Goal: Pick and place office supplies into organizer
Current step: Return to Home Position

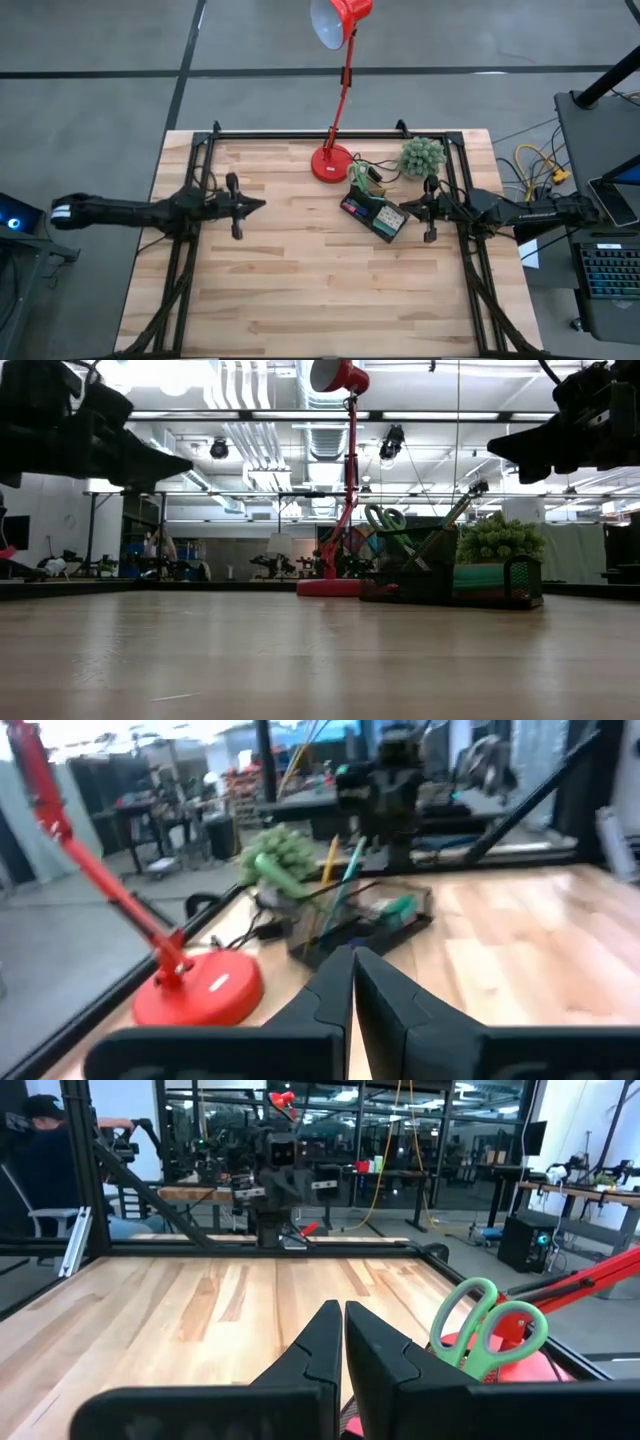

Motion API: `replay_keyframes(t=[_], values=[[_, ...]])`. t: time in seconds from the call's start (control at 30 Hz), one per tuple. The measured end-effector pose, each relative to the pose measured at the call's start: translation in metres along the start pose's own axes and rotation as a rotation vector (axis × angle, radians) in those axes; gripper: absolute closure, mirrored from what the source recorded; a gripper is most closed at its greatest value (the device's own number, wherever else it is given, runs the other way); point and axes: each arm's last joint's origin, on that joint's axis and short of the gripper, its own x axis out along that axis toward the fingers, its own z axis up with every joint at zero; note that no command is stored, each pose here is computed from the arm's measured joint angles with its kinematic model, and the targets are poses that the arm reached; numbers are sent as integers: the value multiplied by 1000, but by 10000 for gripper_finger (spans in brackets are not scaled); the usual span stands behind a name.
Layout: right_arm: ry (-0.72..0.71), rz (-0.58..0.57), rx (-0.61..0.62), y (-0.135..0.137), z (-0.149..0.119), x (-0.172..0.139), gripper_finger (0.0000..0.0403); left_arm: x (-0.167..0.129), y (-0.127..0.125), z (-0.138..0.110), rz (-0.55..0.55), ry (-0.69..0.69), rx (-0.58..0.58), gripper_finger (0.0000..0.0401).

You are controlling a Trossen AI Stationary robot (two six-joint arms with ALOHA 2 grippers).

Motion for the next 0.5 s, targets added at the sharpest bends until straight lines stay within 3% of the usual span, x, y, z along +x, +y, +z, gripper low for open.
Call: replay_keyframes(t=[0.17, 0.5], values=[[0, 0, 28, 0, 0, 0, 394, -6, -10, 1, -79, -4, 4, 401], [14, 1, 50, 0, -1, 0, 394, -22, -11, -2, -127, 20, 25, 401]])
